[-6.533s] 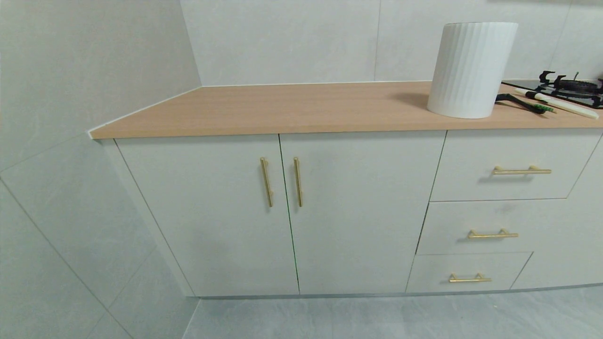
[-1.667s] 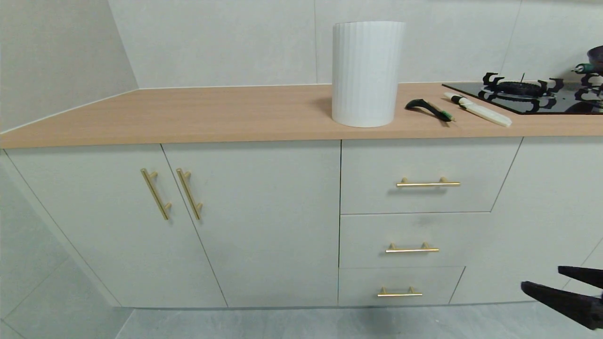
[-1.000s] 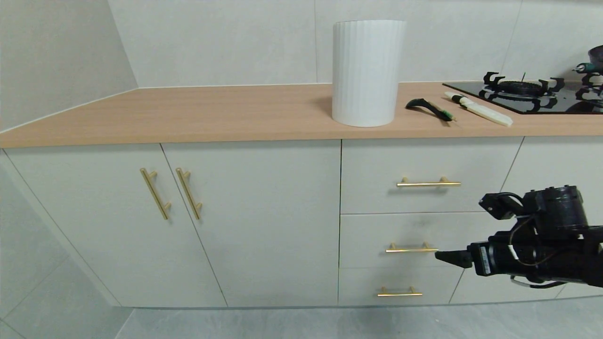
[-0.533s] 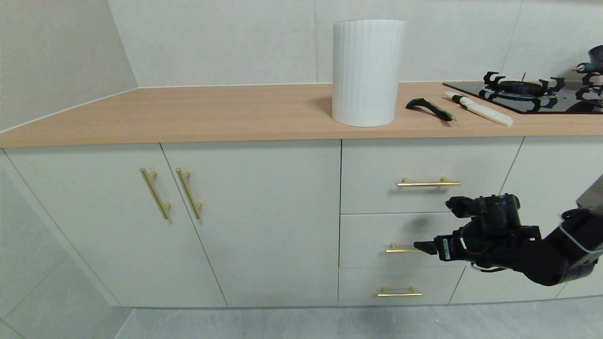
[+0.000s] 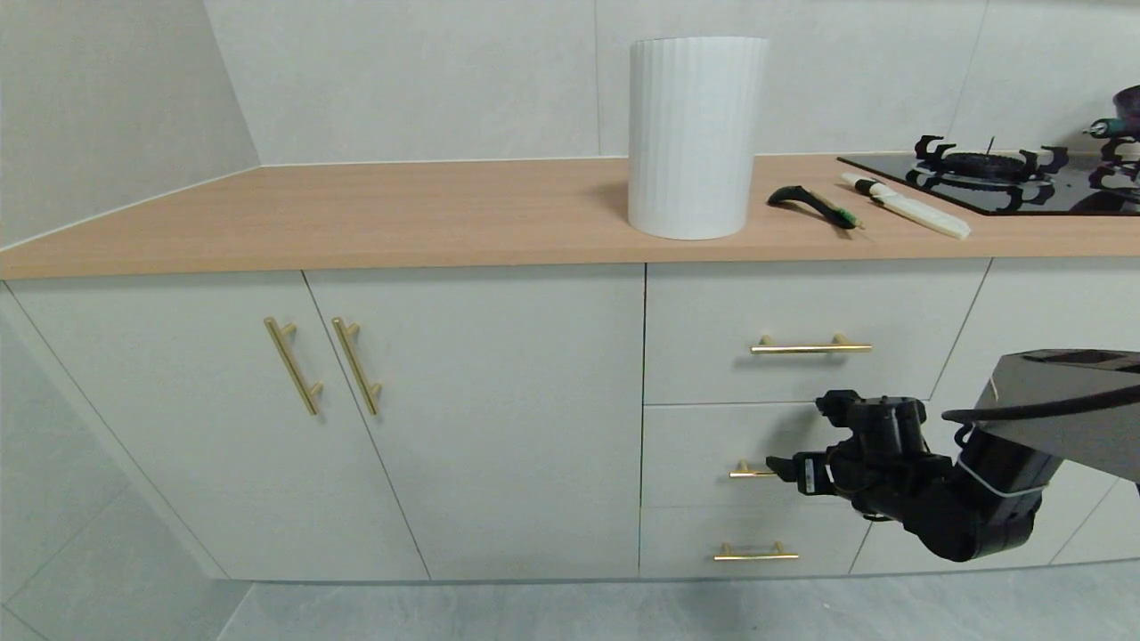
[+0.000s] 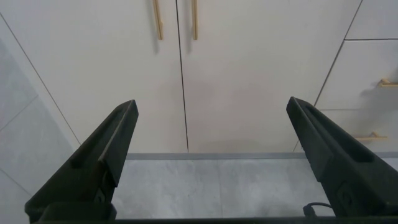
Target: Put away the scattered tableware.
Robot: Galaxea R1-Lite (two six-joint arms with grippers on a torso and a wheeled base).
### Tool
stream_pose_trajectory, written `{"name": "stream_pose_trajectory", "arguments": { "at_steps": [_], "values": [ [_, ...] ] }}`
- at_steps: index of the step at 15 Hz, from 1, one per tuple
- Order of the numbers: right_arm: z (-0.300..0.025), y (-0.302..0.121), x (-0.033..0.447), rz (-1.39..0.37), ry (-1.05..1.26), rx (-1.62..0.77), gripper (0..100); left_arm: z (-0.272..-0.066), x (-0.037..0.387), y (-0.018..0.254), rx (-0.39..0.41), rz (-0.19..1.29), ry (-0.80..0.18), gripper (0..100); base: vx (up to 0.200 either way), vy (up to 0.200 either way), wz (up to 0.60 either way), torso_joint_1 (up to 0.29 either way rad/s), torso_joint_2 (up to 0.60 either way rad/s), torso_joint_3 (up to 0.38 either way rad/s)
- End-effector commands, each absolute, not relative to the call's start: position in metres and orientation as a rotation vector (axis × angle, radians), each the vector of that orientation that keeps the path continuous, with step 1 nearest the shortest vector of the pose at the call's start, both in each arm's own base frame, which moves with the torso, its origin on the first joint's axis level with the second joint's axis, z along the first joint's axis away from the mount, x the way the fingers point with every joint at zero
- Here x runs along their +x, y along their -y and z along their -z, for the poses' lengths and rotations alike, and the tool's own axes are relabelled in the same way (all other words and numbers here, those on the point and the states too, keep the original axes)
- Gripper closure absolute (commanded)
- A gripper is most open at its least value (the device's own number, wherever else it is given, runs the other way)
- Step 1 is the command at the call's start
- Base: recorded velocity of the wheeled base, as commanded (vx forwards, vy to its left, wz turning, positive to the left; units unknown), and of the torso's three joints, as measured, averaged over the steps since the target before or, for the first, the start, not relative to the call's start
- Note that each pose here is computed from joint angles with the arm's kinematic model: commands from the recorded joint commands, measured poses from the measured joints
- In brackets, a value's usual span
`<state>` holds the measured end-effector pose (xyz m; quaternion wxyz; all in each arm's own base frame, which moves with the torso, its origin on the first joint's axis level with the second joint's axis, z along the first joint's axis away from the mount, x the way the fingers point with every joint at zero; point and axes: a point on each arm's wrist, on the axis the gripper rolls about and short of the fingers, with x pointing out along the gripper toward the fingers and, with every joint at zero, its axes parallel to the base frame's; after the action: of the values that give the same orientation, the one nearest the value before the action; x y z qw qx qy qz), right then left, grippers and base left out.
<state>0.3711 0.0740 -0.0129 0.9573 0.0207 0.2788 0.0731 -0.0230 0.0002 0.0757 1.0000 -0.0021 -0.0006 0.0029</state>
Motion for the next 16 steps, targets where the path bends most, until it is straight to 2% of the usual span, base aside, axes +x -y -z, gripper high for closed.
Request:
{"name": "stream_pose_trajectory", "arguments": {
  "at_steps": [1, 8, 16],
  "values": [
    [0.023, -0.078, 0.374, -0.133, -0.578, 0.030, 0, -0.076, -0.023, 0.000, -0.005, -0.006, 0.000, 0, 0.000, 0.000, 0.00, 0.000, 0.00, 0.000],
    [0.034, -0.081, 0.386, -0.058, -0.568, 0.006, 0, -0.076, -0.023, 0.000, -0.005, -0.006, 0.000, 0, 0.000, 0.000, 0.00, 0.000, 0.00, 0.000],
    [0.048, -0.081, 0.381, -0.051, -0.661, -0.019, 0, -0.076, -0.023, 0.000, -0.005, -0.006, 0.000, 0, 0.000, 0.000, 0.00, 0.000, 0.00, 0.000]
  ]
}}
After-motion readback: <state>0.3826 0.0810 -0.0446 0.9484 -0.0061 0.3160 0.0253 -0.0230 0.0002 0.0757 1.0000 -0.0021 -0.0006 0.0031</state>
